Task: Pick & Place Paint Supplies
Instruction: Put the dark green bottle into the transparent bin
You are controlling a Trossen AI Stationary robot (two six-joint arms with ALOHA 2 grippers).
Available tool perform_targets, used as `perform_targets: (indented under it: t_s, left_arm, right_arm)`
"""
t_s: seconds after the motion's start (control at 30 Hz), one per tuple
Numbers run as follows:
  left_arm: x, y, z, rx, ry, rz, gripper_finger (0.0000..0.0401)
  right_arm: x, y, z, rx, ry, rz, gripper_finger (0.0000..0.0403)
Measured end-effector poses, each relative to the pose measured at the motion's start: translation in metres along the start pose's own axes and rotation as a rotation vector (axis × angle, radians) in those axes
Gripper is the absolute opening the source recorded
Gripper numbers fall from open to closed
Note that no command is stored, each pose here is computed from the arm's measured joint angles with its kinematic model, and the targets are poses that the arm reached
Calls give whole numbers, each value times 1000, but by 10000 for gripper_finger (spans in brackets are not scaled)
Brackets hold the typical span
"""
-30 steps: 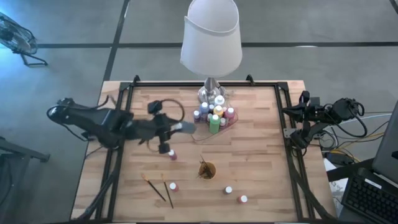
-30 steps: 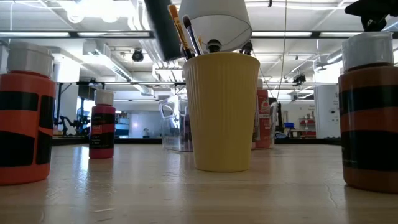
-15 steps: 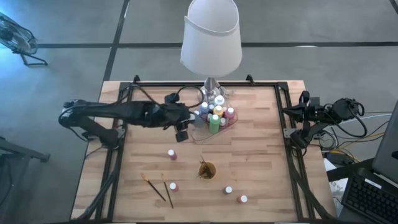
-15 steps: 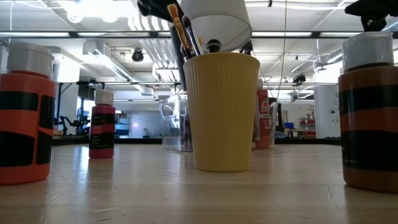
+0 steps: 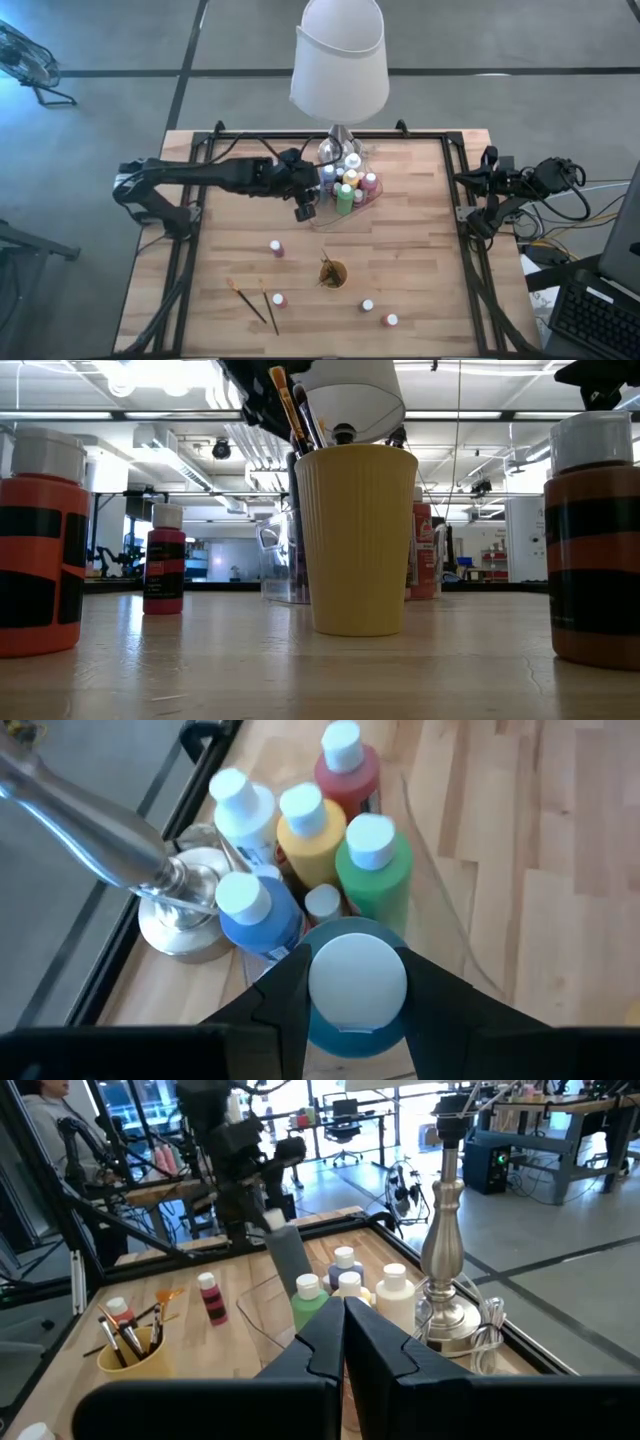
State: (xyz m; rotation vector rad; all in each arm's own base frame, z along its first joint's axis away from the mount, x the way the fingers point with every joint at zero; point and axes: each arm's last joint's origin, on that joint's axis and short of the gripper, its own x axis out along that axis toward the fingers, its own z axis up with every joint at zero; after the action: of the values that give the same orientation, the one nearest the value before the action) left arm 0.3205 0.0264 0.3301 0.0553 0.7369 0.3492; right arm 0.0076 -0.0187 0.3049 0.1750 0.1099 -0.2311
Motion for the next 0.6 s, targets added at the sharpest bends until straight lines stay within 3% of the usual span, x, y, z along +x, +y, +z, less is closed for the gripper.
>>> perform_targets:
  t_s: [0.6]
  left_arm:
    - [59, 3, -9, -26, 99, -37, 131]
  right_arm:
    - [0, 0, 0, 0, 0, 0, 8]
